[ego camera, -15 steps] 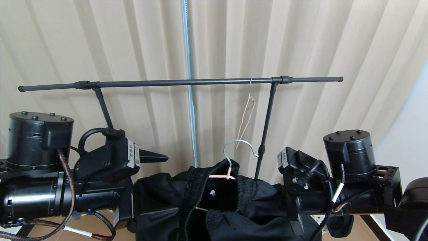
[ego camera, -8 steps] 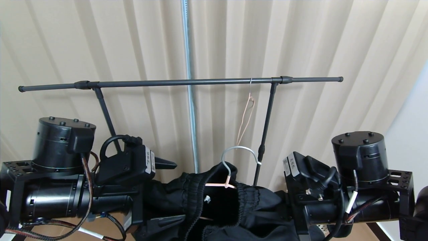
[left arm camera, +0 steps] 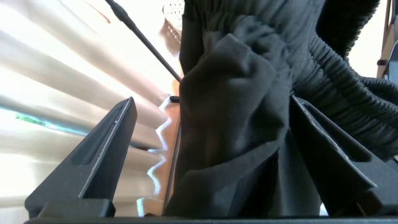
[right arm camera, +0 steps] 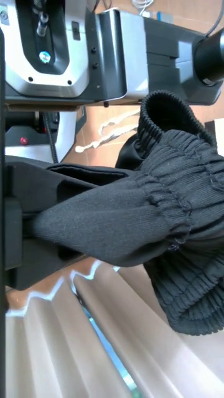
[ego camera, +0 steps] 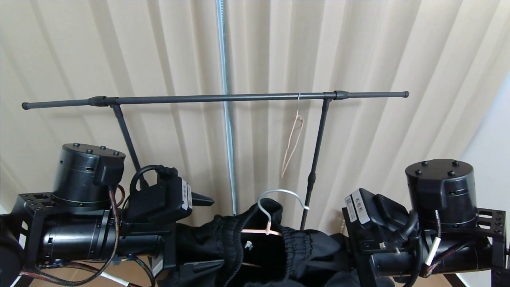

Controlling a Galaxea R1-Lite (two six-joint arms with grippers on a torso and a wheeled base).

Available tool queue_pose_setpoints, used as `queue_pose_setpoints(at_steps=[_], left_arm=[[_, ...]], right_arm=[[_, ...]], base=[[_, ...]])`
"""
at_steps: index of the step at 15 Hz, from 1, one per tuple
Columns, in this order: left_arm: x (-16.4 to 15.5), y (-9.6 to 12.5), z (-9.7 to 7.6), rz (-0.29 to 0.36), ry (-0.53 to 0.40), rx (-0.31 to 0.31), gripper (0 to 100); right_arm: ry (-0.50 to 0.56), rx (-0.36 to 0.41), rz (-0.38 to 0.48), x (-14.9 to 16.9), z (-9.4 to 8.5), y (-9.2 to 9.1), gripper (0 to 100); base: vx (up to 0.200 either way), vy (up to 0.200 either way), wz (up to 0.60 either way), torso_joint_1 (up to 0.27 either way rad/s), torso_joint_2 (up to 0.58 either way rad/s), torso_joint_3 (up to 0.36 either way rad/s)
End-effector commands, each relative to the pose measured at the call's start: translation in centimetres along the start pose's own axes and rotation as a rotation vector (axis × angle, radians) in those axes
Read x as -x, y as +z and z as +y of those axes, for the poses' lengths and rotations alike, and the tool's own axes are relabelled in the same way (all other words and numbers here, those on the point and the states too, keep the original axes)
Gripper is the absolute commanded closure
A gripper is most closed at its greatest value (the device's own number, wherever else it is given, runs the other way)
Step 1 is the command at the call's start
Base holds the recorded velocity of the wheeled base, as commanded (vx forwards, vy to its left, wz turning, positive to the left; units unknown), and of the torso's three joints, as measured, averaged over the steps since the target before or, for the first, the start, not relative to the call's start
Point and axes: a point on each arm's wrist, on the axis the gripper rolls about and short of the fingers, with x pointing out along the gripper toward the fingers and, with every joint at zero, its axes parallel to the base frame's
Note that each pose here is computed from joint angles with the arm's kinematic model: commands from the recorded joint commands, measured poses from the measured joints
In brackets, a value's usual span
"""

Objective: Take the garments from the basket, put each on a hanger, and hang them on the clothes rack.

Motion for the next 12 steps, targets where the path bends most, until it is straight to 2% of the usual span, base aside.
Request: queue_pose_setpoints(at_steps=[1,10,11,12], left_arm=[[-0.4,-0.1,-0.1,0.006,-0.013,0.003,0],[-1.2,-0.7,-1.4,0.041,-0.064,0.009,0],[-1.2,-0.7,-1.4,0.043,-0.063,0.008,100],[-1.2,-0.6,-1.6,0.041,-0.067,0.008,100]], right_arm=[[0.01,0.016,-0.007,0.3,0.3,0.0,100],[0.034,0.045,-0.034,0.5,1.0,0.6,100],[0.032,0.046,-0.034,0.6,1.0,0.6,100],[0.033,0.045,-0.033,0.5,1.0,0.6,100]], base=[[0.0,0.0,0.0,0.0,0.0,0.0],[0.0,0.0,0.0,0.0,0.0,0.0],[0.0,0.0,0.0,0.0,0.0,0.0],[0.0,0.0,0.0,0.0,0.0,0.0]])
